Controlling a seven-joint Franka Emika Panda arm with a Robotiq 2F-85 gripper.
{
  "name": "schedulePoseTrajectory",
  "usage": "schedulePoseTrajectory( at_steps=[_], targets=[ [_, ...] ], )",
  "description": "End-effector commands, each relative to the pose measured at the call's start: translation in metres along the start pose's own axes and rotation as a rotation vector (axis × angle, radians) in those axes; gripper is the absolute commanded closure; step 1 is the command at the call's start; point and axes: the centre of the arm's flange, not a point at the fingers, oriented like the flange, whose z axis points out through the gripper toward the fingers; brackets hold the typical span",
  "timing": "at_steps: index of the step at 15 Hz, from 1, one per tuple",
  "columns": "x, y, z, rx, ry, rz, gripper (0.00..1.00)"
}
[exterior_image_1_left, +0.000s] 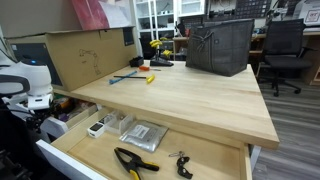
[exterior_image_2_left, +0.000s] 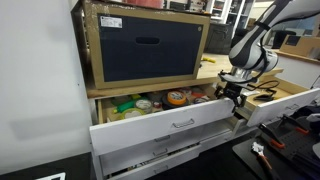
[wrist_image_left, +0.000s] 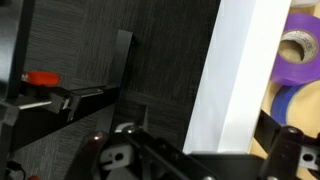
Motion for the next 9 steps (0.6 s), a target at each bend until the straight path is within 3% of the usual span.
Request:
schedulePoseTrajectory(
  at_steps=[1,9],
  targets=[
    [-0.019,0.028,0.005,-0.049,-0.003,-0.007,0.00],
    [-0.044,0.068,0.017,-0.114,-0.004,-0.068,0.00]
  ],
)
